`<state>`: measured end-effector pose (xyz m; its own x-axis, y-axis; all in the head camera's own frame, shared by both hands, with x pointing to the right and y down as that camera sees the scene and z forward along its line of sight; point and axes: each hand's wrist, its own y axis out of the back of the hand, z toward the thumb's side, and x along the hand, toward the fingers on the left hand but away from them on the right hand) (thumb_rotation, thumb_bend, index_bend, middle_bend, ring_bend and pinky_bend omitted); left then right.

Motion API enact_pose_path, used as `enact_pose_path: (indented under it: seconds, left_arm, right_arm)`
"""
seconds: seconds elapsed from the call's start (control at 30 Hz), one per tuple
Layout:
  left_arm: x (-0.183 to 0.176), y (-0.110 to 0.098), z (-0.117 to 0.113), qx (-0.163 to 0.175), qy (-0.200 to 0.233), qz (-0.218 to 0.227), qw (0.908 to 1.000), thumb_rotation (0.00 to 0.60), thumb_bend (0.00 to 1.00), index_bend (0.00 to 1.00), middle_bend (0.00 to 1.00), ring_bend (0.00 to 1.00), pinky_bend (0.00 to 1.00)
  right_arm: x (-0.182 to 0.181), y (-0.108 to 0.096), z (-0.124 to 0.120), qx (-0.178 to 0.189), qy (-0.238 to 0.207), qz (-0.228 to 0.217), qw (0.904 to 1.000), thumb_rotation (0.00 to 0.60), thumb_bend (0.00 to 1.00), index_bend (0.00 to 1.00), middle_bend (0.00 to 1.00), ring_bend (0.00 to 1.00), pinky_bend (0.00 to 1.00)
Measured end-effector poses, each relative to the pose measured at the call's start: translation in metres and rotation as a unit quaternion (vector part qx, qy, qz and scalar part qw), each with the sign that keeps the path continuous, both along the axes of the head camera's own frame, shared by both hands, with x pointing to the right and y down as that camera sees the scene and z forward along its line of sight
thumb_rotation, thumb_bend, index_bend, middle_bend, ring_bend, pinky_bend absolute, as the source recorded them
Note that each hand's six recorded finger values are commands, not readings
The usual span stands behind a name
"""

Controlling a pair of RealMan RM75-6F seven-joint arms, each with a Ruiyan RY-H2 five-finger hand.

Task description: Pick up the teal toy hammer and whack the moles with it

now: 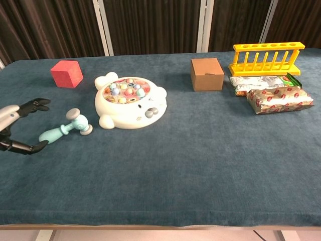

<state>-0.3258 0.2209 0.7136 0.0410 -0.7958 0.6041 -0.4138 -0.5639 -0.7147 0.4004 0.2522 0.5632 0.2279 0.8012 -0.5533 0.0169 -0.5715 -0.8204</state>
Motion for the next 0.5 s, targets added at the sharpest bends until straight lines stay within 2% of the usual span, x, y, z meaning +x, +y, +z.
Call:
enact_pose_path:
  seconds: [0.2,0.5]
  left_arm:
    - [0.023,-0.014,0.019,-0.003,0.006,-0.008,0.9999,0.600,0.35,0.16,0.18,0.14,0.10]
    - [0.036,-0.024,0.036,0.001,-0.015,-0.009,0.9998,0.600,0.35,0.21,0.22,0.19,0.10]
  right_arm:
    - [0.000,0.000,0.000,-0.003,0.000,-0.002,1.0000,0.600,0.31,0.00,0.00,0.00,0.00]
    - [0.001,-0.001,-0.001,-0.003,-0.002,-0.001,1.0000,0.600,0.31,0.00,0.00,0.00,0.00]
